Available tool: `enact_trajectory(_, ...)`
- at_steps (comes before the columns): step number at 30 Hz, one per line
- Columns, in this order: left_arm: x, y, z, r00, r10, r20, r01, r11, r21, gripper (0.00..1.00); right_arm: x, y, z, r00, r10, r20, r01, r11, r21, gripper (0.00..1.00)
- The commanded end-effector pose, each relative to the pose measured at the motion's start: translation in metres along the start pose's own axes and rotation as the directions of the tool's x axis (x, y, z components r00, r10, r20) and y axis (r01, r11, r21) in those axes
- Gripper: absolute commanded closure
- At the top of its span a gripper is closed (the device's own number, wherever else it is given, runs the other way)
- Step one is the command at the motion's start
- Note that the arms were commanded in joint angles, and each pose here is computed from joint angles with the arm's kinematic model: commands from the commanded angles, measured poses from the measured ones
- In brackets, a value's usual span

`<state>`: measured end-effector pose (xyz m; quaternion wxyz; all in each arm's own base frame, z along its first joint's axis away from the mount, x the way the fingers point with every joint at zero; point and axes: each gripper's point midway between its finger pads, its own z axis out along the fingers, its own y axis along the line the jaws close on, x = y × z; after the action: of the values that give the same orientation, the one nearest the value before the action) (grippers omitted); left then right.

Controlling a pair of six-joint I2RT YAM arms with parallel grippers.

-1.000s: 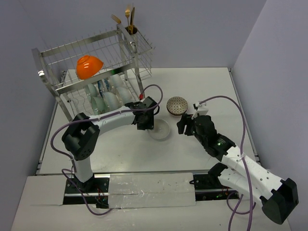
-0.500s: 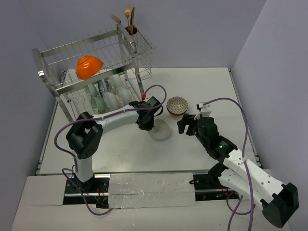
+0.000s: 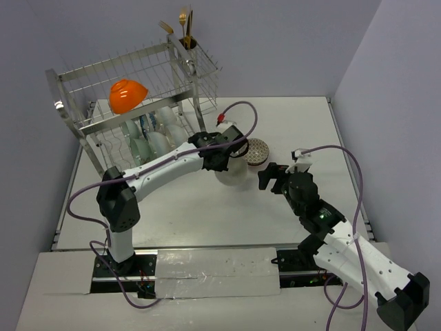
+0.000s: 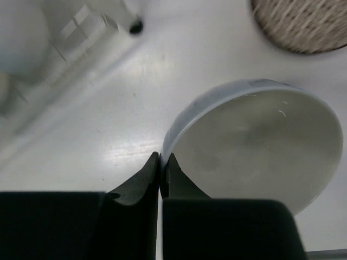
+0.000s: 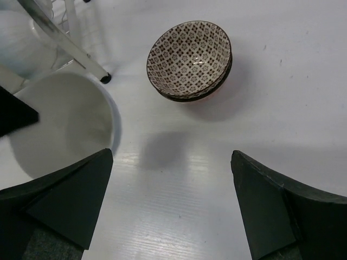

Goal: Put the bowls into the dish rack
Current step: Place the upside down bowl on the dish rack.

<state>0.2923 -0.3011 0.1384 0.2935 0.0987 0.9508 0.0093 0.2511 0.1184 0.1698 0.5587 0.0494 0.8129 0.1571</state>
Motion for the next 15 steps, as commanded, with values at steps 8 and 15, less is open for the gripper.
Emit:
enact_trajectory(8,-0.174,0.105,-0.223,0.734,0.418,0.535,-0.041,0.814,-0.579,1.00,-0.016,-0.013,-0.006,0.993,0.066,0.097,-0.072,0.996,0.055,0.00)
enact_trajectory(15,-0.234,0.177,-0.341,0.538,0.540,0.647,0.227,0.646,-0.729,1.00,-0.012,-0.014,-0.005,0.994,0.060,0.089,-0.066,0.996,0.056,0.00)
